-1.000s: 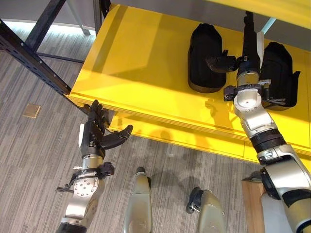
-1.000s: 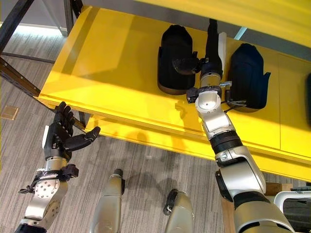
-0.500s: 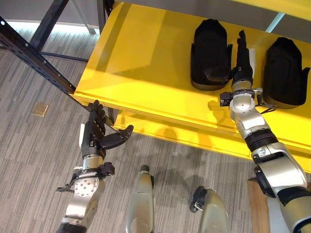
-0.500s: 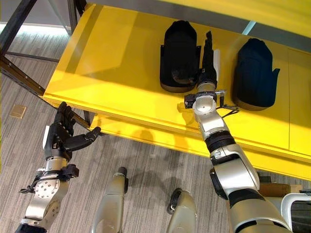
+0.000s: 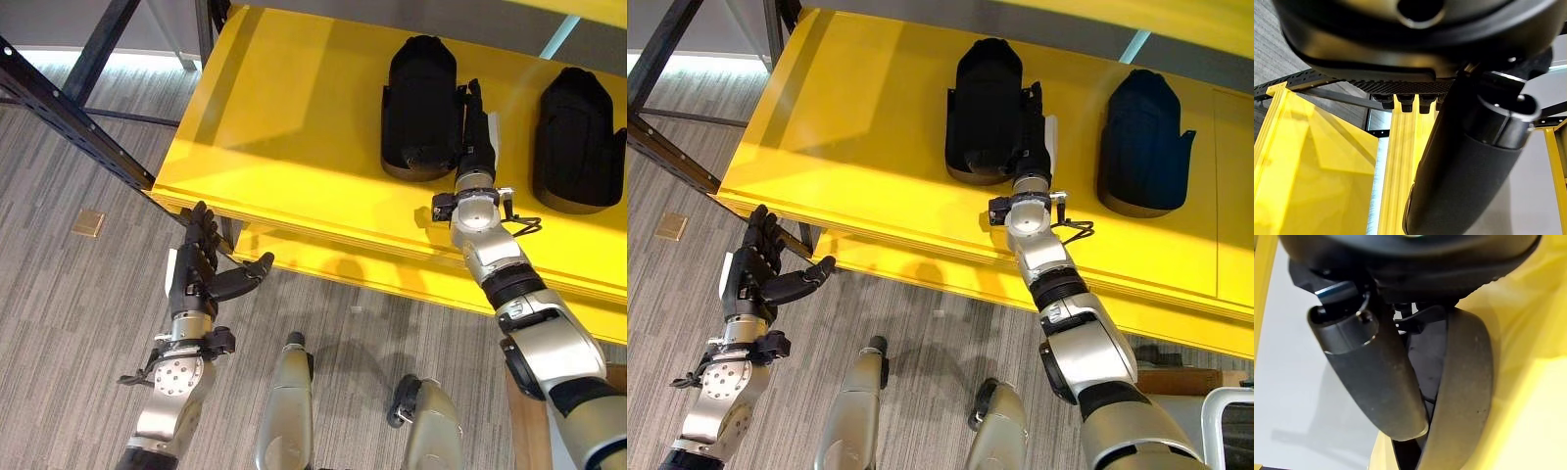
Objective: Move parts from the plastic box to the shelf.
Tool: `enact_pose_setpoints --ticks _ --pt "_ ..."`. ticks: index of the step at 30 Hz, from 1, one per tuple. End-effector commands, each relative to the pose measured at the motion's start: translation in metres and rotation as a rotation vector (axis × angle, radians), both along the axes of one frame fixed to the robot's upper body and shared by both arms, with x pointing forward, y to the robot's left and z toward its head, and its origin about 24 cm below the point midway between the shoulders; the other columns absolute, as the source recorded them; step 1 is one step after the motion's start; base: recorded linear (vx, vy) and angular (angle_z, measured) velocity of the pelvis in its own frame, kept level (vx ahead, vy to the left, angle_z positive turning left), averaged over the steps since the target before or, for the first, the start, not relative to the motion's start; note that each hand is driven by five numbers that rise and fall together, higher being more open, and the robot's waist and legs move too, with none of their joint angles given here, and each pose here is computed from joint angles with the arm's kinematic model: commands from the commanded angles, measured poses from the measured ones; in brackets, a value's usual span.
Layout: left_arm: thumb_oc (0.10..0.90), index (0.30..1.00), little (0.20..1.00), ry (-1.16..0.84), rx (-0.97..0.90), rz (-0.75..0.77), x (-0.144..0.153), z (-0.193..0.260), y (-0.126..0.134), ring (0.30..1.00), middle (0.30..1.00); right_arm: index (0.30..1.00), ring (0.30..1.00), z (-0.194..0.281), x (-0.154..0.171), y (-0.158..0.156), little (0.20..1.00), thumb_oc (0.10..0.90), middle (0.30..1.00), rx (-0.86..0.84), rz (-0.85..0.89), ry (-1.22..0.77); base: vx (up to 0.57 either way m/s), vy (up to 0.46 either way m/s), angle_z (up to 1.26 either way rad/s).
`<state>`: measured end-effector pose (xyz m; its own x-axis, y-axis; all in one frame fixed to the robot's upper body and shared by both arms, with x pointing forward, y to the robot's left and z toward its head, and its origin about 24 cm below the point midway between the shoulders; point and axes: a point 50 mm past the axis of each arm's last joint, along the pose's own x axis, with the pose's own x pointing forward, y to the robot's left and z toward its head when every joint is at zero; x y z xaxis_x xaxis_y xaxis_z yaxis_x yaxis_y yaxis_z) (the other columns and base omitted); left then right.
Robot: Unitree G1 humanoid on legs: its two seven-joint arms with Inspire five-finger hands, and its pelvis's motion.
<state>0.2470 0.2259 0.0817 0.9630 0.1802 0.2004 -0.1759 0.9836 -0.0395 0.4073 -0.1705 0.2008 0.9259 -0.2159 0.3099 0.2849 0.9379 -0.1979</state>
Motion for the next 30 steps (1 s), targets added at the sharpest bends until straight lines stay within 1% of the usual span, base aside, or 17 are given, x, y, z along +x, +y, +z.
enact_pose_setpoints --ticks 1,6,17,24,30 --pt "0.9 1.0 1.0 -0.235 -0.009 -0.031 0.001 0.042 -0.004 1.0 1.0 1.0 1.0 0.033 -0.002 0.003 1.0 0.9 1.0 0.042 0.019 -0.164 0.0 0.0 0.0" --pt "0.9 1.0 1.0 -0.236 -0.013 -0.02 0.001 0.042 -0.003 1.0 1.0 1.0 1.0 0.029 -0.005 0.012 1.0 0.9 1.0 0.047 0.052 -0.173 0.0 0.0 0.0" --pt "0.9 1.0 1.0 -0.233 -0.014 -0.013 0.001 0.041 -0.003 1.0 1.0 1.0 1.0 0.025 -0.008 0.019 1.0 0.9 1.0 0.069 0.068 -0.178 0.0 0.0 0.0" --pt "0.9 1.0 1.0 -0.231 -0.016 -0.014 0.0 0.04 -0.003 1.0 1.0 1.0 1.0 0.03 -0.008 0.016 1.0 0.9 1.0 0.106 0.057 -0.203 0.0 0.0 0.0" --pt "0.9 1.0 1.0 -0.222 -0.021 -0.022 0.001 0.039 -0.004 1.0 1.0 1.0 1.0 0.039 -0.009 0.012 1.0 0.9 1.0 0.182 0.036 -0.24 0.0 0.0 0.0"
